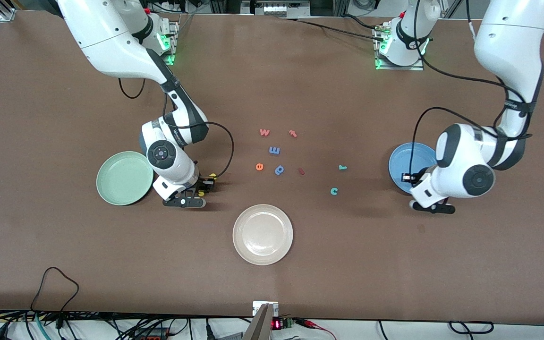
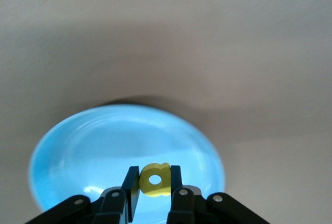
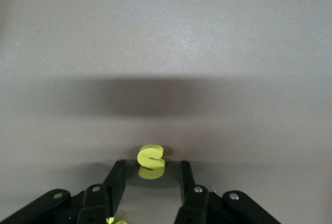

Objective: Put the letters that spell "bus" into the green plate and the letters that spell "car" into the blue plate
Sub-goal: 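Carry the yellow 'a' onto the blue plate and open the left gripper, then place the yellow 'S' on the green plate while the left gripper grasps the teal 'c'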

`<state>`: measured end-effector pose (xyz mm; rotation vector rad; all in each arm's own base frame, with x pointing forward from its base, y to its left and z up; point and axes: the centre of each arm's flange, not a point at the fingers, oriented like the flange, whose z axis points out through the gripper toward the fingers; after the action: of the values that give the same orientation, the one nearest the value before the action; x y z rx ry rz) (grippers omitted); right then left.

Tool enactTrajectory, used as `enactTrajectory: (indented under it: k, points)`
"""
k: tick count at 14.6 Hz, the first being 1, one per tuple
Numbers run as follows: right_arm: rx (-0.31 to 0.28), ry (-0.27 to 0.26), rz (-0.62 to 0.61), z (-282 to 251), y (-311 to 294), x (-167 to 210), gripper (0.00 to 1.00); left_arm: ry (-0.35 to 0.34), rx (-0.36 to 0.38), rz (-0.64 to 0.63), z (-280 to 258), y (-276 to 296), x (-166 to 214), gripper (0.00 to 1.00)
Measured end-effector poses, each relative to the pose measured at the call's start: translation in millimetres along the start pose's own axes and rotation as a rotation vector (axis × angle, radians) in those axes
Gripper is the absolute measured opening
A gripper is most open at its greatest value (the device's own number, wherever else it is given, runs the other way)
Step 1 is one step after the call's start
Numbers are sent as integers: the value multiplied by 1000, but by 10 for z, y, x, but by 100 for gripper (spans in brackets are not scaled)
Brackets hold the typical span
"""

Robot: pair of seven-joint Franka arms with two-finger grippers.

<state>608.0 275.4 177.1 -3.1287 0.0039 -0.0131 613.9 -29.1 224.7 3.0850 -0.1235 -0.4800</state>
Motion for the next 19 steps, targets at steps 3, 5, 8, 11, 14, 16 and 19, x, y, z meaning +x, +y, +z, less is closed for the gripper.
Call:
enactTrajectory:
  k: [3,5,8,11,14,16,19]
  points:
    - [-1,0,-4,1,-22,-10,45,-27,-14,-15,173,-254,-146,28]
    - [-1,1,-3,-2,-16,-4,42,-36,-17,-17,323,-263,-216,28]
    - [0,3,-2,-9,-13,5,40,-38,-18,-8,363,-205,-244,37]
    - [2,9,-1,-28,-13,24,31,-22,-13,0,52,-157,-232,64]
    - [3,11,-1,-34,-13,31,22,23,-4,18,-566,-49,-140,77]
    - [3,12,0,-35,-10,33,22,60,-2,54,-811,268,-65,72]
    - [-4,20,-11,-50,43,71,22,66,-39,108,-739,1054,109,63]
